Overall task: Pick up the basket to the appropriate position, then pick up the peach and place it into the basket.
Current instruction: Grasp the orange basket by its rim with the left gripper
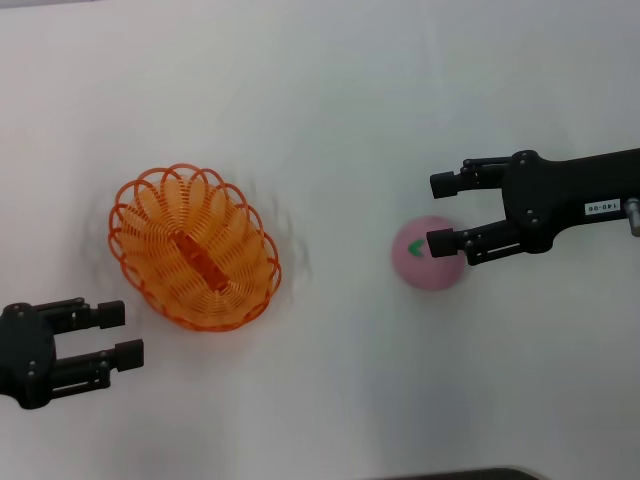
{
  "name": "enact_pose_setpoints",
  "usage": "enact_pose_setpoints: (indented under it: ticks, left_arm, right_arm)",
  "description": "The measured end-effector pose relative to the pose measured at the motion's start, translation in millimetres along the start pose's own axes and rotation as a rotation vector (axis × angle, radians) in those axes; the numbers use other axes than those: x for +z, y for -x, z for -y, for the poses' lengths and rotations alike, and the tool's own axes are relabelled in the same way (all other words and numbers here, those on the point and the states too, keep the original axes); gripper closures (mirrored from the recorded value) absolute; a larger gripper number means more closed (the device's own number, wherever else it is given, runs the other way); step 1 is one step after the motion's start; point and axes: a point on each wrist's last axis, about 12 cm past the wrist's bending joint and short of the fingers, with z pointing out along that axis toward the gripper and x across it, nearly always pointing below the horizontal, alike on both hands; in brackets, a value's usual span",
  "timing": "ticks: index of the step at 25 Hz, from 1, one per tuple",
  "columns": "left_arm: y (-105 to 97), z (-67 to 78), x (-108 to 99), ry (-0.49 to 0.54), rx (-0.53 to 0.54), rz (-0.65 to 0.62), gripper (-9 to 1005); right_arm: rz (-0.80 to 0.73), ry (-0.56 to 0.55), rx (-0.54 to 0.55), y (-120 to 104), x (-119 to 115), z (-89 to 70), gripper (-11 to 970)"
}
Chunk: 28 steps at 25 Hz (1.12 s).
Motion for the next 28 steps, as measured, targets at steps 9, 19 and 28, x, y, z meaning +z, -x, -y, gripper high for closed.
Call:
enact_pose_setpoints:
  ticks: [9, 19, 28]
  left_arm:
    - [17, -0.9, -5, -0.031, -0.053, 0.005, 339]
    - [115, -20.1, -11, -0.034, -0.208, -0.077, 339]
    - [214, -20.7, 17, 0.002, -0.115, -0.281, 340]
  right_arm:
    - [-0.001, 0.003, 0.002, 0, 1, -0.3, 50]
    - [0.001, 0.009, -0.003, 1, 5, -0.7, 52]
    - [-0.001, 0.015, -0.012, 5, 8, 0.3, 54]
